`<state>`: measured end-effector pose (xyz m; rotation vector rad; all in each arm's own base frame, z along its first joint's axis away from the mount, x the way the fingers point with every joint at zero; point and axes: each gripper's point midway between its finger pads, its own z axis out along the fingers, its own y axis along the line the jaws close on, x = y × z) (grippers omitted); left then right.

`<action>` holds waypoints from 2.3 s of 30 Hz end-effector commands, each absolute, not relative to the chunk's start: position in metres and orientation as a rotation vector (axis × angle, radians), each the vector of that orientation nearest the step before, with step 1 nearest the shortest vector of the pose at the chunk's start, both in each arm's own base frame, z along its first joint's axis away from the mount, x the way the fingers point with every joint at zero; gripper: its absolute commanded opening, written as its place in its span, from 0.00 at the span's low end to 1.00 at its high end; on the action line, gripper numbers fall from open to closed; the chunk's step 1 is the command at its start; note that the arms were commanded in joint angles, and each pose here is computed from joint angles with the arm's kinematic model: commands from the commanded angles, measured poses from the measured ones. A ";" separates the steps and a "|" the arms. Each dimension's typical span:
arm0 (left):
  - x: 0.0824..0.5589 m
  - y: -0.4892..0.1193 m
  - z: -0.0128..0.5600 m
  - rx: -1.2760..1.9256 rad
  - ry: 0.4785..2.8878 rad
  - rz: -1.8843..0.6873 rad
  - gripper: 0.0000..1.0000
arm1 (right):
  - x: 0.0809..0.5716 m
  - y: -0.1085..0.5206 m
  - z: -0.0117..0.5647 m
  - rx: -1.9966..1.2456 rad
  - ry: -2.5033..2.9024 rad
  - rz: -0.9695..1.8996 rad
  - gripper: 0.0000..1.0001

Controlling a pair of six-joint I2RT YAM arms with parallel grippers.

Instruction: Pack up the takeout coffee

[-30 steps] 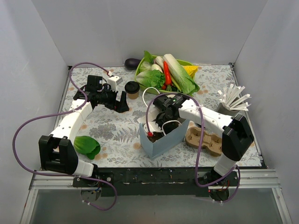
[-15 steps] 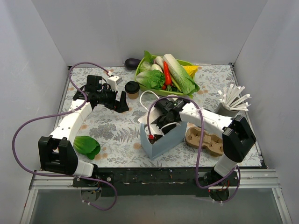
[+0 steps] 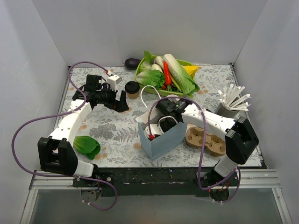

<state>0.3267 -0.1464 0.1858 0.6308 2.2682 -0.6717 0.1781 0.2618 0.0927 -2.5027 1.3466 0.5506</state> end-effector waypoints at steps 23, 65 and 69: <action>0.330 -0.178 0.287 0.740 1.950 -0.841 0.98 | 0.194 0.275 0.180 -2.334 1.315 0.439 0.86; 0.276 -0.215 0.328 0.884 1.773 -1.249 0.96 | 0.214 0.274 0.161 -2.328 1.713 0.201 0.88; 0.278 -0.218 0.311 0.889 1.815 -1.245 0.89 | 0.219 0.284 0.166 -2.310 1.700 0.213 0.88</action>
